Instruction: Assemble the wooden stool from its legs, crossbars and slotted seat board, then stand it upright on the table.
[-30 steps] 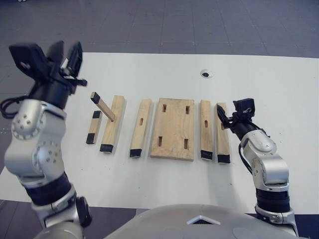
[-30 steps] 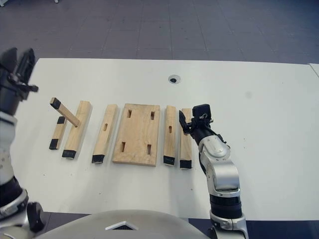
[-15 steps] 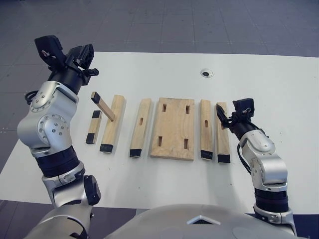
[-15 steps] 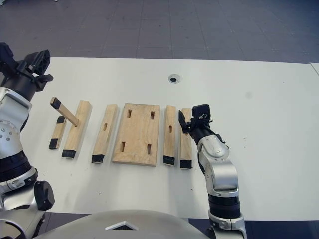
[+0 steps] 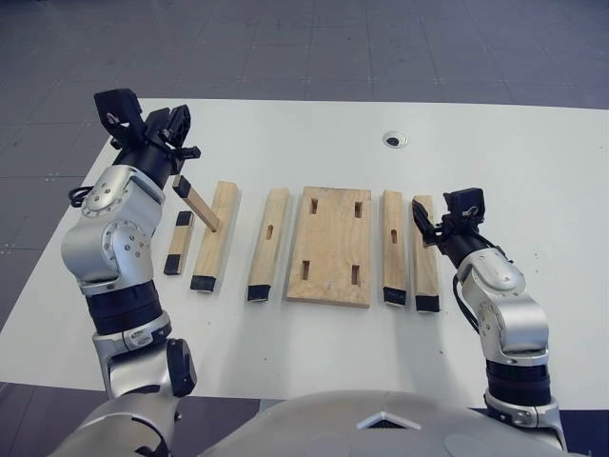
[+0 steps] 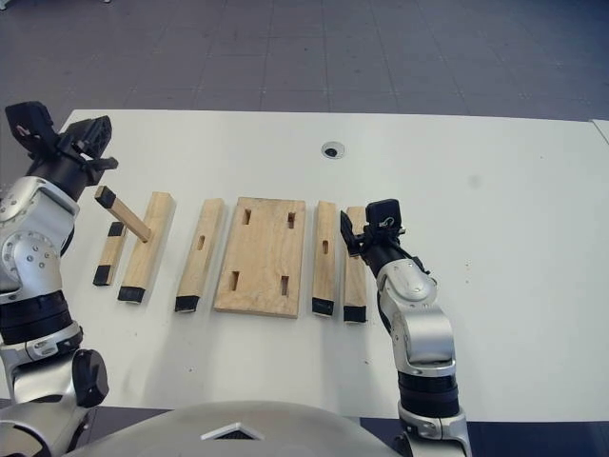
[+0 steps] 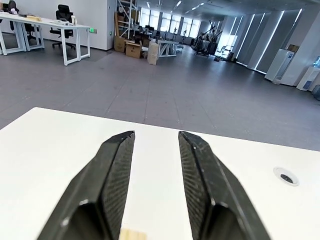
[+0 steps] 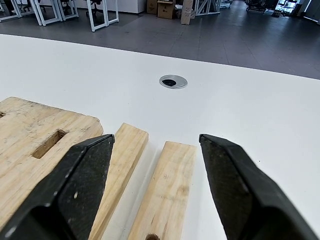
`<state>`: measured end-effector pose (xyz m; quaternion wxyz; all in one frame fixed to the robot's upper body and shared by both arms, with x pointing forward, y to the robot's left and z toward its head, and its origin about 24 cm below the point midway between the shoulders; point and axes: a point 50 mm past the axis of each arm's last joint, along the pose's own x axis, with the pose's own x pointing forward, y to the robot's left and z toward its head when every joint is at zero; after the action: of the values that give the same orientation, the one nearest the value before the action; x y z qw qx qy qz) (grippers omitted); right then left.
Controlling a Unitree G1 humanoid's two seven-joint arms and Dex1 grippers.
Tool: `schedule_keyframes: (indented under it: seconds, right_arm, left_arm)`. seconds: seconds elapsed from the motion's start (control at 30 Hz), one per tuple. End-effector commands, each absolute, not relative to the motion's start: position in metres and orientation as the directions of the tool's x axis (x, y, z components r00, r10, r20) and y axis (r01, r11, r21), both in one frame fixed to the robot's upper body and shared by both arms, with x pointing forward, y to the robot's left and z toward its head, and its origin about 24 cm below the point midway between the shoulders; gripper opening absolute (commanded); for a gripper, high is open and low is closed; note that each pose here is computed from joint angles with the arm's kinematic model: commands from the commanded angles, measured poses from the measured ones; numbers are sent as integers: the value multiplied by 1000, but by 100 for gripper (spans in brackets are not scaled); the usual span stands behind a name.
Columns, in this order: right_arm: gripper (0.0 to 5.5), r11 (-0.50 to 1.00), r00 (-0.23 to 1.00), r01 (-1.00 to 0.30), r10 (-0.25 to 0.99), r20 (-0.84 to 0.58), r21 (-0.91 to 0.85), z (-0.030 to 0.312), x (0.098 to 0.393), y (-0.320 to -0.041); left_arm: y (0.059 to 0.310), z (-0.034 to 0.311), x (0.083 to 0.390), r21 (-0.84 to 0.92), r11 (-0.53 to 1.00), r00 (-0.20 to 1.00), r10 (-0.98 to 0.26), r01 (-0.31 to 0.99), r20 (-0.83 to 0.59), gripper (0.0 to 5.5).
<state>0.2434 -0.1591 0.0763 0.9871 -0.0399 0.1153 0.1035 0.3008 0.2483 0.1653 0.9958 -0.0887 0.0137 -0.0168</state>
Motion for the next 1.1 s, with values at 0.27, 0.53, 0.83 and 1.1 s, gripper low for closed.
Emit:
schedule_keyframes:
  seconds: [0.27, 0.53, 0.83, 1.1]
  right_arm:
    - [313, 974, 951, -217, 197, -236, -60, 77, 243, -158]
    - [313, 973, 950, -220, 199, -240, -65, 76, 242, -161]
    - [313, 976, 950, -212, 193, -244, -55, 72, 240, -158]
    - [313, 981, 954, -183, 163, -250, -60, 70, 235, -164]
  left_arm:
    - [249, 199, 299, -161, 986, 998, -25, 35, 61, 163]
    - [257, 53, 292, -154, 988, 927, -28, -33, -374, 163]
    - [221, 205, 316, -40, 981, 969, -181, 190, 167, 163]
    - [260, 180, 231, 201, 974, 993, -113, 102, 43, 163]
